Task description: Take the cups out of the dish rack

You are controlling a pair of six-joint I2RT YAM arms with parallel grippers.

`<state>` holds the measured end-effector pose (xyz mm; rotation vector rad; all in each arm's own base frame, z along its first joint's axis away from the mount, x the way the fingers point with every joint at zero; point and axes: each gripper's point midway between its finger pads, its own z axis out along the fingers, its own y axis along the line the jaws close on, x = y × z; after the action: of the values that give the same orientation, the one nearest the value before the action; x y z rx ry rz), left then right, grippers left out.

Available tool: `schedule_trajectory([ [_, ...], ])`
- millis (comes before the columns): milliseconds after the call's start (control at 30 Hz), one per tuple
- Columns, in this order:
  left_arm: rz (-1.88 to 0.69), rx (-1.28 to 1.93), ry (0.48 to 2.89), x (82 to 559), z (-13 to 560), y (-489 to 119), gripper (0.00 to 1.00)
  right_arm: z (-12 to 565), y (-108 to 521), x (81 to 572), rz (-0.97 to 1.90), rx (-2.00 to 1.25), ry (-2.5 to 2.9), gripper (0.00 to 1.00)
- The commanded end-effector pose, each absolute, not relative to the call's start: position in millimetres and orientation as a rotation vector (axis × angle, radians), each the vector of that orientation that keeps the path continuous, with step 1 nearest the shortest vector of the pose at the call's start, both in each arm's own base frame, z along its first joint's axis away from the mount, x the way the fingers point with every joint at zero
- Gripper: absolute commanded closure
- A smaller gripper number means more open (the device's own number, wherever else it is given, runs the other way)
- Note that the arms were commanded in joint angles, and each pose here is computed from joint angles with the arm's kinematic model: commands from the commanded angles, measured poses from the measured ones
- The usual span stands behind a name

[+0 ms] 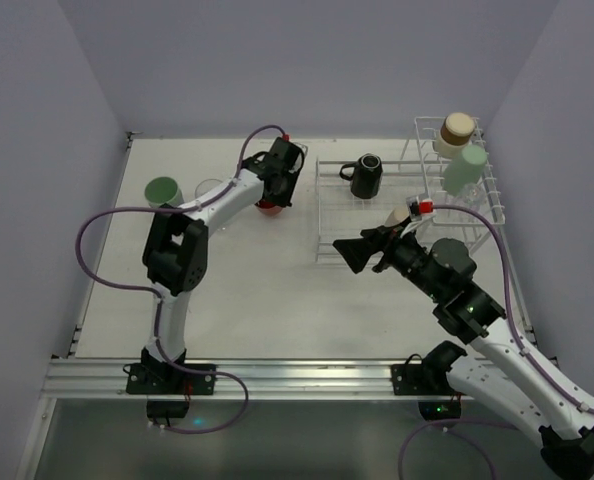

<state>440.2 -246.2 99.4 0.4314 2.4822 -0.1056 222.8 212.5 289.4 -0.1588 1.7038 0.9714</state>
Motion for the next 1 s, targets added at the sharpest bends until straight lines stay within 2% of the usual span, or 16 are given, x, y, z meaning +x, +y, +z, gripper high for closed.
schedule_trajectory([
  [0,-0.028,0.480,2.457,455,112,-242,1.00,280,205,222,0.923,-0.166,1.716,0.01],
  [100,-0.004,0.491,2.489,458,97,-241,0.96,277,201,226,0.883,-0.152,1.726,0.01],
  [300,0.044,0.498,2.508,458,92,-235,0.78,270,198,233,0.826,-0.144,1.768,0.01],
  [400,0.066,0.489,2.497,459,98,-231,0.63,267,196,241,0.780,-0.131,1.794,0.01],
  [433,0.079,0.484,2.489,459,101,-229,0.53,267,195,243,0.768,-0.127,1.799,0.01],
  [500,0.069,0.469,2.464,460,114,-229,0.41,270,188,253,0.701,-0.099,1.799,0.01],
  [533,0.055,0.455,2.431,461,131,-229,0.31,264,188,258,0.666,-0.095,1.825,0.01],
  [633,-0.002,0.420,2.337,460,176,-231,0.17,264,177,280,0.517,-0.063,1.847,0.02],
  [733,-0.139,0.395,2.217,448,234,-238,0.14,263,174,301,0.412,-0.037,1.871,0.06],
  [767,-0.180,0.399,2.214,438,234,-240,0.14,261,175,307,0.385,-0.044,1.884,0.07],
  [833,-0.354,0.398,2.069,415,288,-249,0.14,265,176,319,0.338,-0.029,1.887,0.10],
  [967,-0.625,0.435,1.919,350,323,-254,0.14,244,179,351,0.187,-0.030,1.952,0.12],
])
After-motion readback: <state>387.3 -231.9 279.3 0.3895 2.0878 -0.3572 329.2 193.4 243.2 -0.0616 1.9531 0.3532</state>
